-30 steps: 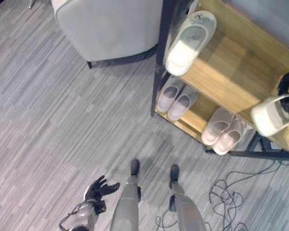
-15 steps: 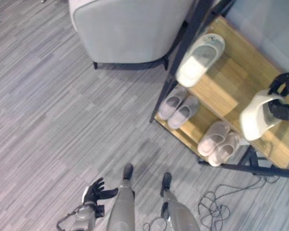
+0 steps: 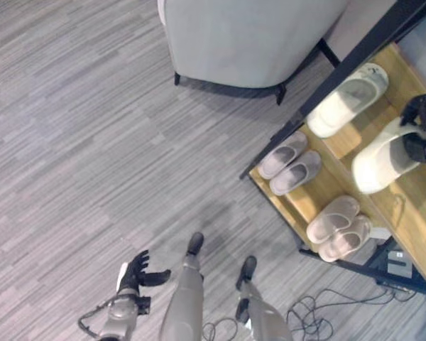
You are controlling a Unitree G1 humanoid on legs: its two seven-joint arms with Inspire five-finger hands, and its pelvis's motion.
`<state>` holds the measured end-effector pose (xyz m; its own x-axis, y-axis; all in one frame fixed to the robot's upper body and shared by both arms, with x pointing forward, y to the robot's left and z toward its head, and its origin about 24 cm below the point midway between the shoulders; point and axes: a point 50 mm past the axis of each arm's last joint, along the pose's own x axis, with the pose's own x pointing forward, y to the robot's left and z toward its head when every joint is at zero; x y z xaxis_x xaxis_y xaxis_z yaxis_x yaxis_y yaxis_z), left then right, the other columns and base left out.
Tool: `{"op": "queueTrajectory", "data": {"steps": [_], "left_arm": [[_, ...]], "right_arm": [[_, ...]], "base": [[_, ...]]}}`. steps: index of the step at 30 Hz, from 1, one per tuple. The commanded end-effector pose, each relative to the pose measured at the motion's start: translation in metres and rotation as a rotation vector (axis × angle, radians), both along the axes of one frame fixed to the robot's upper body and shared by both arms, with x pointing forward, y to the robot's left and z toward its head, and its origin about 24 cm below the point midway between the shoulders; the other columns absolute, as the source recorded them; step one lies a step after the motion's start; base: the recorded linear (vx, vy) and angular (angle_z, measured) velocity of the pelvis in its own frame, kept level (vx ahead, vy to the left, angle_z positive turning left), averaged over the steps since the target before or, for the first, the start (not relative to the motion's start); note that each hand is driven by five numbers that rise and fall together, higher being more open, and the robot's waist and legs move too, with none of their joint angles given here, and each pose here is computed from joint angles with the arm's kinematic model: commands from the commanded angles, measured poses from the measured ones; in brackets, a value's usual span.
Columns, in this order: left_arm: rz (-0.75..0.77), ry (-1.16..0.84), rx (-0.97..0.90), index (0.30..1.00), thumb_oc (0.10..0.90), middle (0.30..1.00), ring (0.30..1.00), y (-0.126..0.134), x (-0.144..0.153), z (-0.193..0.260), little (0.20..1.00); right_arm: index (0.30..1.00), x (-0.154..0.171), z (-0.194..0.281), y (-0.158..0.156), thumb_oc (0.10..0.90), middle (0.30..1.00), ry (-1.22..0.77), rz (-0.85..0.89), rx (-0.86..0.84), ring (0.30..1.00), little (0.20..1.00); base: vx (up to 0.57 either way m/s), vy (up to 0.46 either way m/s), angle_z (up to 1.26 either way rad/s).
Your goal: Arrange the slippers neatly on the shoe rack.
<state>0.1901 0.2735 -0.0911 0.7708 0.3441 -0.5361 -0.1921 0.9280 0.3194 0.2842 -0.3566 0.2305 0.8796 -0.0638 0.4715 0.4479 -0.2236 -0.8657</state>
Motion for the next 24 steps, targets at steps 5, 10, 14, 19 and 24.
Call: {"op": "queueTrajectory", "data": {"steps": [5,10,14,19,24], "left_arm": [[-0.016,-0.057,0.028,0.900,0.800,0.900,0.900,-0.004,0.005,0.006,0.900],[-0.013,-0.074,0.001,0.900,0.800,0.900,0.900,-0.007,0.008,0.007,0.900],[-0.004,-0.098,-0.026,0.900,0.800,0.900,0.900,-0.009,0.011,0.009,0.900],[0.000,-0.101,-0.031,0.900,0.800,0.900,0.900,-0.011,0.012,0.009,0.900],[0.006,-0.079,-0.053,0.900,0.800,0.900,0.900,-0.011,0.007,0.005,0.900]], "right_arm": [[0.300,-0.014,0.090,-0.010,0.400,0.300,-0.323,-0.068,-0.114,0.300,0.300],[0.300,-0.009,0.094,-0.008,0.400,0.300,-0.316,-0.067,-0.114,0.300,0.300],[0.300,-0.008,0.096,-0.011,0.400,0.300,-0.315,-0.080,-0.105,0.300,0.300],[0.900,-0.011,0.098,-0.016,0.800,0.900,-0.339,-0.094,-0.076,0.900,0.900],[0.900,-0.013,0.092,-0.016,0.800,0.900,-0.325,-0.082,-0.054,0.900,0.900]], "base": [[0.00,0.000,0.00],[0.00,0.000,0.00],[0.02,0.006,0.04],[0.02,0.006,0.10],[0.01,-0.002,0.02]]}}
